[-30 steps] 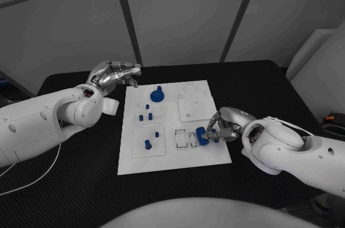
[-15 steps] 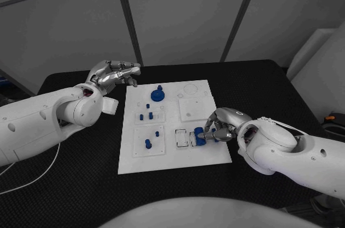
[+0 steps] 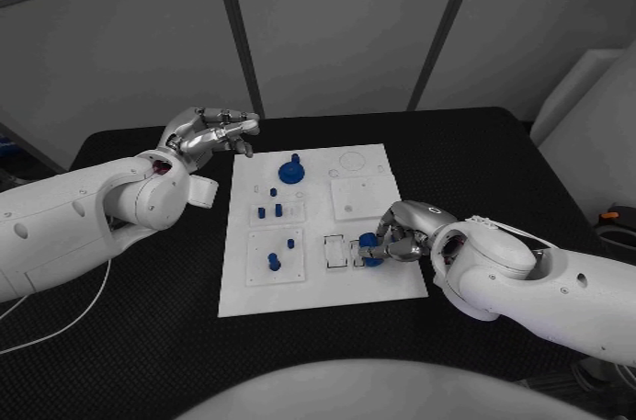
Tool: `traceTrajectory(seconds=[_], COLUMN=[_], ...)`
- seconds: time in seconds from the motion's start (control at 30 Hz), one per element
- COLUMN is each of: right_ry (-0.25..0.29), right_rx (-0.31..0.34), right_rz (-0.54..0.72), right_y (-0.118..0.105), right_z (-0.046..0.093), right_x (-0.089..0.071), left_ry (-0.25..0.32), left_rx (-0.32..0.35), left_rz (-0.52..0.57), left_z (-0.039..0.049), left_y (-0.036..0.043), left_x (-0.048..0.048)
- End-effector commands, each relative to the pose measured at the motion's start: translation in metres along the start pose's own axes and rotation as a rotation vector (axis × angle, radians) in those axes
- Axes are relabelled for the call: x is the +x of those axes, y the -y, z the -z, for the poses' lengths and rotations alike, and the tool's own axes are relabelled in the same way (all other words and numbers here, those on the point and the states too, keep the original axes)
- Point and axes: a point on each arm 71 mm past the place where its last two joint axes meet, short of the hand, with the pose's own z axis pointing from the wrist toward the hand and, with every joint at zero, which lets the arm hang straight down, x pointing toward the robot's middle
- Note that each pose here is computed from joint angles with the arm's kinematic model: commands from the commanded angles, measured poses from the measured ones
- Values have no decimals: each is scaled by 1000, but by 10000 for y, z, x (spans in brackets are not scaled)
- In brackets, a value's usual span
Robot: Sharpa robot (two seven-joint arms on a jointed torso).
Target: Assemble the parts on the task board
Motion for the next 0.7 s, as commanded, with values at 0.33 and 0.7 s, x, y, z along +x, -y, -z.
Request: traceTrajectory(seconds=[0.33,0.7], right_ry=[-42,-12], right_rx=[23,69], right_rz=[27,-106], right_y=[1,46], right_z=[10,57], right_x=[65,31], left_ry=[-15,-17], left_rx=[4,2], left_rz=[7,8], left_z=[-3,-2], left_y=[12,11], left_x=[16,17])
